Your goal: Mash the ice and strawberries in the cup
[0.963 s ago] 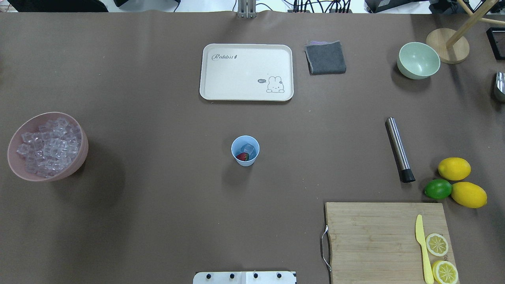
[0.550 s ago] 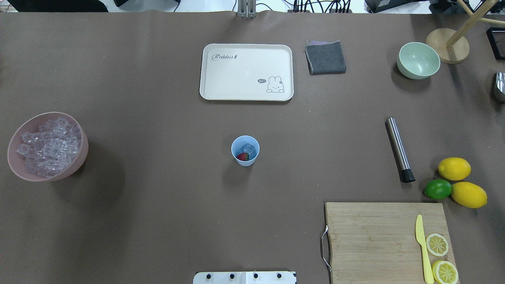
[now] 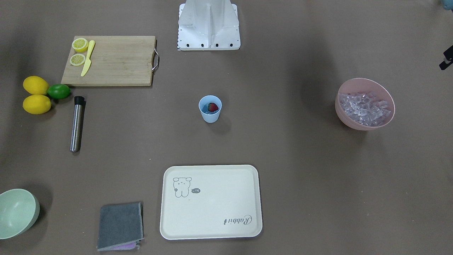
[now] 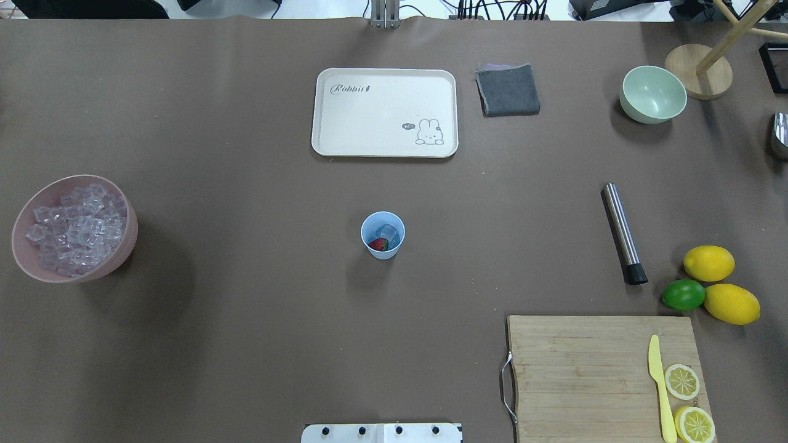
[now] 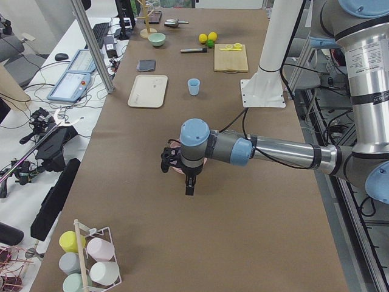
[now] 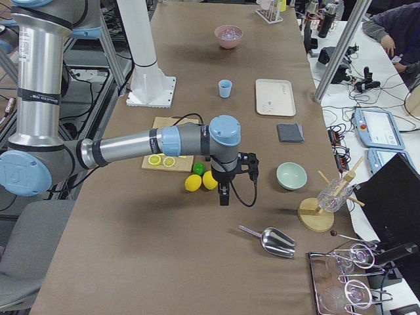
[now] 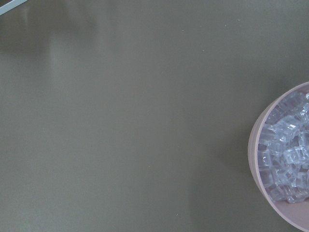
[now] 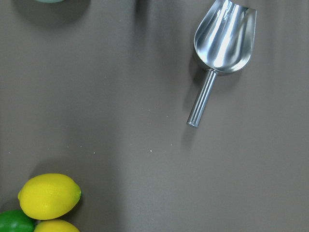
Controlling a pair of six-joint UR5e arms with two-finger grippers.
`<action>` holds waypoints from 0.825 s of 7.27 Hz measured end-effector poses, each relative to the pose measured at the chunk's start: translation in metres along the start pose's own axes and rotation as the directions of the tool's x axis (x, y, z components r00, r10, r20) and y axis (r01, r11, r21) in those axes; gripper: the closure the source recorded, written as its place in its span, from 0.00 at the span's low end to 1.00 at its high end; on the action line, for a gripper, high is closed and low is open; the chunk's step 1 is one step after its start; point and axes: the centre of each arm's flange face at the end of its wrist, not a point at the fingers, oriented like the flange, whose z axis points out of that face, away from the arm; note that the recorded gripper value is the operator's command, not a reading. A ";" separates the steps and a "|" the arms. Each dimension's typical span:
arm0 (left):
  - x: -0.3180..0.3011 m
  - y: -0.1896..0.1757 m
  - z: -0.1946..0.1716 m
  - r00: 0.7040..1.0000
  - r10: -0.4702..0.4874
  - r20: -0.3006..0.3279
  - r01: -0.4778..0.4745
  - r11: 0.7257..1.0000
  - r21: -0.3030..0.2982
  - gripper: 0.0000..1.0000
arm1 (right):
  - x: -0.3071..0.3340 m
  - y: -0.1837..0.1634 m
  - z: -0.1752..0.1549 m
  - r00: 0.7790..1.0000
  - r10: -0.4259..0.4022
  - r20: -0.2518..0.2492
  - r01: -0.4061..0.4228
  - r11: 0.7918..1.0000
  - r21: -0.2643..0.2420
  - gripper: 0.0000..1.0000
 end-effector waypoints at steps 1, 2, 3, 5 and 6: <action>-0.002 0.002 0.001 1.000 -0.004 0.001 0.004 1.000 -0.004 0.02 | 0.000 0.000 0.000 1.000 0.000 0.000 0.000 1.000 0.001 0.00; -0.003 0.004 0.002 1.000 -0.006 0.001 0.006 1.000 -0.007 0.02 | -0.001 0.000 -0.001 1.000 -0.003 0.001 0.003 1.000 0.003 0.00; -0.003 0.004 0.003 1.000 -0.007 0.001 0.007 1.000 -0.008 0.02 | -0.002 0.000 -0.003 1.000 -0.008 0.001 0.008 1.000 0.006 0.00; -0.004 0.005 0.003 1.000 -0.010 0.002 0.010 1.000 -0.009 0.02 | -0.005 -0.001 -0.006 1.000 -0.017 0.001 0.017 1.000 0.013 0.00; -0.004 0.005 0.003 1.000 -0.010 0.002 0.010 1.000 -0.009 0.02 | -0.006 -0.001 -0.007 1.000 -0.019 0.001 0.019 1.000 0.015 0.00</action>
